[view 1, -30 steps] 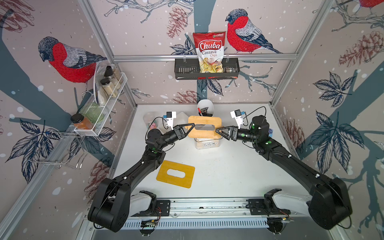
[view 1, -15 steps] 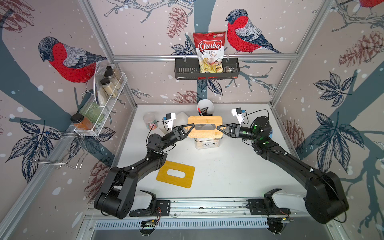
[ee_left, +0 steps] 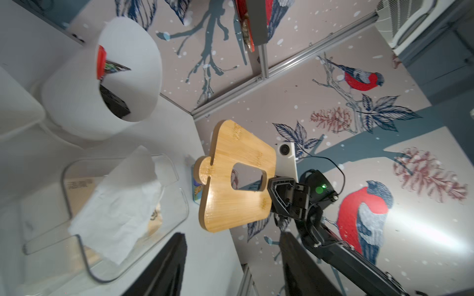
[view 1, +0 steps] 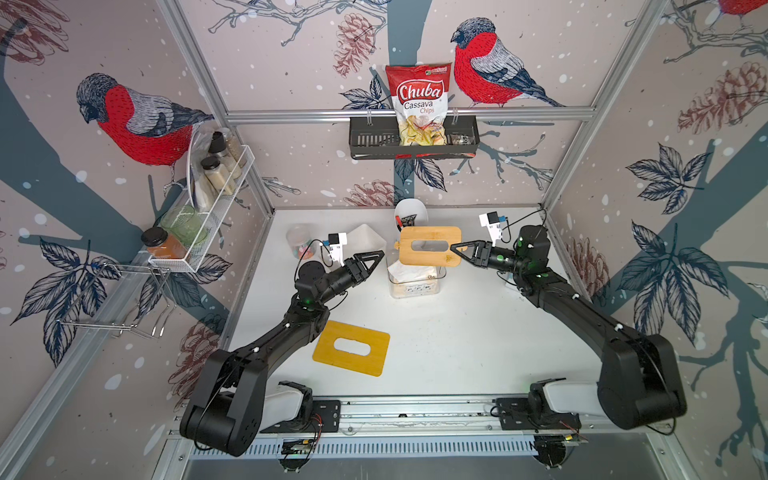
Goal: Put the tissue paper into the tissue box
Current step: Pick up the box lid from the center of the board, then close the box lid on the tissue box.
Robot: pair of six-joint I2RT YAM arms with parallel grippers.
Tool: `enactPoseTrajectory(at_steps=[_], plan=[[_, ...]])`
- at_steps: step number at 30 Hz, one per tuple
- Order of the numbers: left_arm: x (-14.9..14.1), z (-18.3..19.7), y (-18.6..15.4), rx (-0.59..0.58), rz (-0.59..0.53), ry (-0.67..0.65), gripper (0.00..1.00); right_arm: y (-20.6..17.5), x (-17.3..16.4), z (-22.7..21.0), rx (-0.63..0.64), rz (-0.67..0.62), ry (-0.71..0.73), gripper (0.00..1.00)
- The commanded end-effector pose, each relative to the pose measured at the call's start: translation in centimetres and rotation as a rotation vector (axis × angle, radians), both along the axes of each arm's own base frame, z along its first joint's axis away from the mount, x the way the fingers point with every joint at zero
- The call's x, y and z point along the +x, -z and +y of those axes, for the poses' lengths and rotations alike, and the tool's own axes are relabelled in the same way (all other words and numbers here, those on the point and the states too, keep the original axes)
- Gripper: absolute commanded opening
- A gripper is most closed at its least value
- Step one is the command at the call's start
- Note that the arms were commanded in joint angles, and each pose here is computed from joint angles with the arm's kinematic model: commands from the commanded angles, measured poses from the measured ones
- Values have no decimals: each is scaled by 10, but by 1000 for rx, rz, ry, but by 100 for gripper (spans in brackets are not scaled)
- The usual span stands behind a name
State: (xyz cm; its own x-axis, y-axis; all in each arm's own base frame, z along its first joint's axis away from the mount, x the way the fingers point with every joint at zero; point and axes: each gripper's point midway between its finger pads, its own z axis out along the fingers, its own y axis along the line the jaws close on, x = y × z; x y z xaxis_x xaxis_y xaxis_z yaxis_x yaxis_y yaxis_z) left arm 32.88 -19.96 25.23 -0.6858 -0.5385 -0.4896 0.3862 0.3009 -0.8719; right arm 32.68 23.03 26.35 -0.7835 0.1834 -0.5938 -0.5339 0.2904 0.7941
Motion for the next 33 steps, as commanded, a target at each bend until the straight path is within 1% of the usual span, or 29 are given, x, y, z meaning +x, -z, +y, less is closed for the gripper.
enactPoseTrajectory(at_steps=[1,4,11,15,22,25,33], plan=[[15,26,46,249,71,-164,63,8,1,5,-25,17,-39,0],[18,28,51,280,72,-176,65,18,7,14,-54,11,-72,0],[24,15,64,244,111,-109,67,37,21,26,-52,-64,-185,0],[26,11,70,246,127,-89,67,47,31,29,-70,-66,-202,0],[28,10,78,258,140,-89,69,64,40,34,-58,54,-193,0],[29,8,81,267,145,-83,70,64,40,37,-40,131,-203,0],[31,1,86,316,142,-73,71,70,35,37,-23,337,-161,0]])
